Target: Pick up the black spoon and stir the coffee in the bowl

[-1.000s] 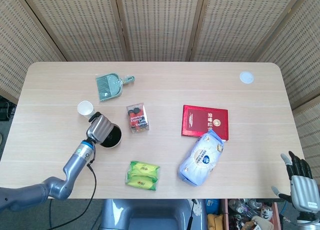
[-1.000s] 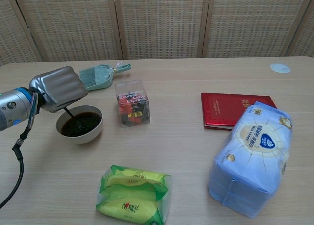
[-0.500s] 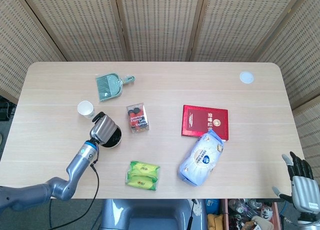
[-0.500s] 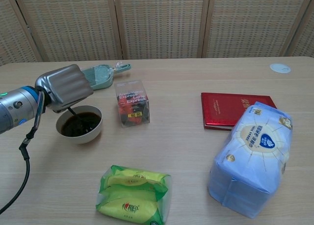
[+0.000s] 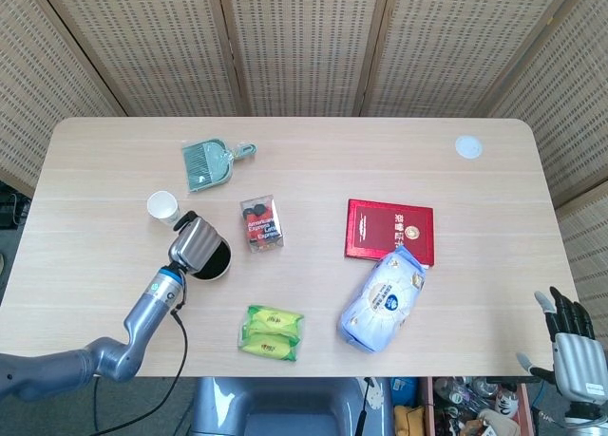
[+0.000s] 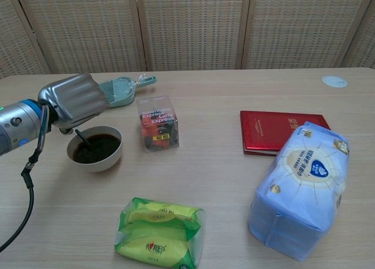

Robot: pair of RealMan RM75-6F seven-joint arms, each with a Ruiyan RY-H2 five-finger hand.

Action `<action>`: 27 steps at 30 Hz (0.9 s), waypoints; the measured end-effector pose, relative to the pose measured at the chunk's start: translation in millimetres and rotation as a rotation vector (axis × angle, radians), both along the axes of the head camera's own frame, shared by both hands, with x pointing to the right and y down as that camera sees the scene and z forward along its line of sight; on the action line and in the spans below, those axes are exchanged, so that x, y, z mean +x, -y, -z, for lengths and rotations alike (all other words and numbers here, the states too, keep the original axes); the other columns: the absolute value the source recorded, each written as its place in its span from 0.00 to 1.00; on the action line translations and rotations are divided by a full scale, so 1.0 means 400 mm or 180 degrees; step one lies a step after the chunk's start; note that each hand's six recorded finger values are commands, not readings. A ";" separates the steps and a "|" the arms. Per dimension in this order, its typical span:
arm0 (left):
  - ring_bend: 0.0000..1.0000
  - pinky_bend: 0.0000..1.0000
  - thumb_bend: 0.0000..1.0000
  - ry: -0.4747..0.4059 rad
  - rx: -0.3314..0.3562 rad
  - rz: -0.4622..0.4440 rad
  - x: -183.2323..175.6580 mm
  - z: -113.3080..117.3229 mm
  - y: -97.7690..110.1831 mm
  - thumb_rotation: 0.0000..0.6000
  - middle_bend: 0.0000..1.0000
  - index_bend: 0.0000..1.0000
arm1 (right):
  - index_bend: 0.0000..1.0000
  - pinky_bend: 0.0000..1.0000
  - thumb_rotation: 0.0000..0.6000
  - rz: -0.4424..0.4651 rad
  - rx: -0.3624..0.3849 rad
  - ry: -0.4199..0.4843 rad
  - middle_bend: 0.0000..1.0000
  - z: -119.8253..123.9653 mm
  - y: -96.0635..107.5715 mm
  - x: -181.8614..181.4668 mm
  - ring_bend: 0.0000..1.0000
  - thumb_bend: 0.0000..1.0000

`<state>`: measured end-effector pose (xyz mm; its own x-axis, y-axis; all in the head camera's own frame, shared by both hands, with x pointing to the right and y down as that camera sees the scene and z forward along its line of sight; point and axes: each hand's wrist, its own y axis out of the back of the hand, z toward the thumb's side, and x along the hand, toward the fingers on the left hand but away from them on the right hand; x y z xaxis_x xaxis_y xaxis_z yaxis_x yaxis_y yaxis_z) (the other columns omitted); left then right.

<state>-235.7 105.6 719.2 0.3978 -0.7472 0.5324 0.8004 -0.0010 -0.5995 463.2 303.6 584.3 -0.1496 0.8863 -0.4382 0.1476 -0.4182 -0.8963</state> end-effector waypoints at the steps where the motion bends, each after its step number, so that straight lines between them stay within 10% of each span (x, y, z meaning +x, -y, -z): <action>1: 0.71 0.71 0.14 -0.0039 -0.0001 0.0036 -0.001 0.005 0.002 1.00 0.79 0.59 | 0.08 0.00 1.00 0.0002 0.0000 0.0001 0.04 0.000 0.000 0.000 0.00 0.24; 27: 0.37 0.59 0.14 -0.1793 -0.0422 0.1879 -0.249 0.219 -0.066 1.00 0.39 0.14 | 0.08 0.00 1.00 0.0156 0.0024 0.0041 0.04 0.000 0.030 -0.032 0.00 0.24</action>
